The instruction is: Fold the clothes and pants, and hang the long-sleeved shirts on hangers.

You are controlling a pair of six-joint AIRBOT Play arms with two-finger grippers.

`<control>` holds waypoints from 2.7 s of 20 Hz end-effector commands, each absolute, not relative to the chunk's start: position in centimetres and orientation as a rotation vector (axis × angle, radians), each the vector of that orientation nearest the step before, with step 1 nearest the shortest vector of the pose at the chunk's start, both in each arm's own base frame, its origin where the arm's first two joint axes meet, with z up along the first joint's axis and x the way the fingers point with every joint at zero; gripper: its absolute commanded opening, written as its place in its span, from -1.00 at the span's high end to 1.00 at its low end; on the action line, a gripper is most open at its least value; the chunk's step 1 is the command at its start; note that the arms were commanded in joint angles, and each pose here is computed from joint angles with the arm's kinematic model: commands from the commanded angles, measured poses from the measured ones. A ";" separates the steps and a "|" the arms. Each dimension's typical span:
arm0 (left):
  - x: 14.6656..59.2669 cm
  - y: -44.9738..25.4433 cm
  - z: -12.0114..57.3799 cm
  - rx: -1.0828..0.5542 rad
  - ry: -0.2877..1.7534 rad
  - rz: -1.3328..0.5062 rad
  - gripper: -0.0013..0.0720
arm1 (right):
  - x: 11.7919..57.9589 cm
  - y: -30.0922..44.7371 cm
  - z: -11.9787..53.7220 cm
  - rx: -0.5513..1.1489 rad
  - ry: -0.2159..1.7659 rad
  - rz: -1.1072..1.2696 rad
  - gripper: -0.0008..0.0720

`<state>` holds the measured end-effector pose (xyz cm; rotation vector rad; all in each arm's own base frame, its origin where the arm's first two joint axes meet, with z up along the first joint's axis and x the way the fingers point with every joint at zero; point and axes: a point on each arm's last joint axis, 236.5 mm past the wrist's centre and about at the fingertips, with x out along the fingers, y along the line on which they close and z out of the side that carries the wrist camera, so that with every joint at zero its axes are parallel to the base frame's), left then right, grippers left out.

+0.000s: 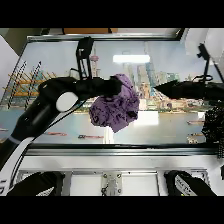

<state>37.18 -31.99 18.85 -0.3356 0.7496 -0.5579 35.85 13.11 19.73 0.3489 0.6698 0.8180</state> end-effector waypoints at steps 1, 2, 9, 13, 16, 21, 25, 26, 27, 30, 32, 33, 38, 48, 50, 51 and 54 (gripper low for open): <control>42.4 -32.9 15.8 -0.438 0.836 -0.491 -0.94 | 37.5 7.1 19.8 0.532 0.679 0.619 0.77; 43.5 -31.5 15.6 -0.444 0.861 -0.456 -0.94 | 37.5 6.1 19.7 0.552 0.684 0.597 0.02; 43.2 -14.5 7.4 -0.418 1.042 -0.141 -0.94 | 35.8 6.6 14.4 0.311 0.875 0.552 -0.42; 40.3 -11.1 -1.1 -0.510 1.193 -0.053 -0.94 | 35.7 10.7 10.1 0.231 1.034 0.492 -0.42; 39.3 -14.0 -5.5 -0.560 1.277 -0.145 -0.94 | 36.4 16.0 7.3 0.263 1.099 0.532 -0.44; 37.3 -16.4 -11.1 -0.534 1.423 -0.155 -0.94 | 35.3 22.2 1.0 0.283 1.274 0.592 -0.45; 37.3 -18.1 -11.4 -0.495 1.406 -0.189 -0.94 | 36.9 24.7 0.0 0.421 1.255 0.594 -0.44; 37.4 -18.5 -11.4 -0.487 1.393 -0.197 -0.92 | 37.4 24.7 0.0 0.430 1.240 0.585 -0.43; 37.5 -18.9 -11.4 -0.480 1.387 -0.204 -0.91 | 37.7 24.6 0.0 0.430 1.231 0.580 -0.42; 37.3 -19.1 -11.3 -0.472 1.390 -0.211 0.90 | 37.8 24.5 0.6 0.374 1.191 0.618 0.93; 37.8 -17.8 -10.1 -0.497 1.375 -0.196 0.92 | 38.4 23.4 3.0 0.301 1.125 0.618 0.93; 38.8 -16.5 -8.2 -0.517 1.329 -0.186 0.91 | 39.1 21.9 5.5 0.246 1.070 0.608 0.93; 43.3 -8.5 18.3 -0.559 0.726 -0.219 0.92 | 39.3 13.3 26.4 0.103 0.629 0.497 0.93; 18.2 -10.7 51.8 -0.473 -0.107 -0.531 0.92 | 23.8 7.5 46.4 0.078 0.066 0.325 0.93; 17.0 -11.2 52.6 -0.494 -0.115 -0.570 0.92 | 23.0 7.3 46.5 0.110 0.067 0.314 0.93; 17.3 -11.5 52.4 -0.500 -0.100 -0.581 0.92 | 22.9 7.4 46.1 0.130 0.085 0.316 0.93; 21.7 -12.6 48.6 -0.505 0.074 -0.559 0.92 | 24.5 7.8 42.2 0.189 0.263 0.322 0.93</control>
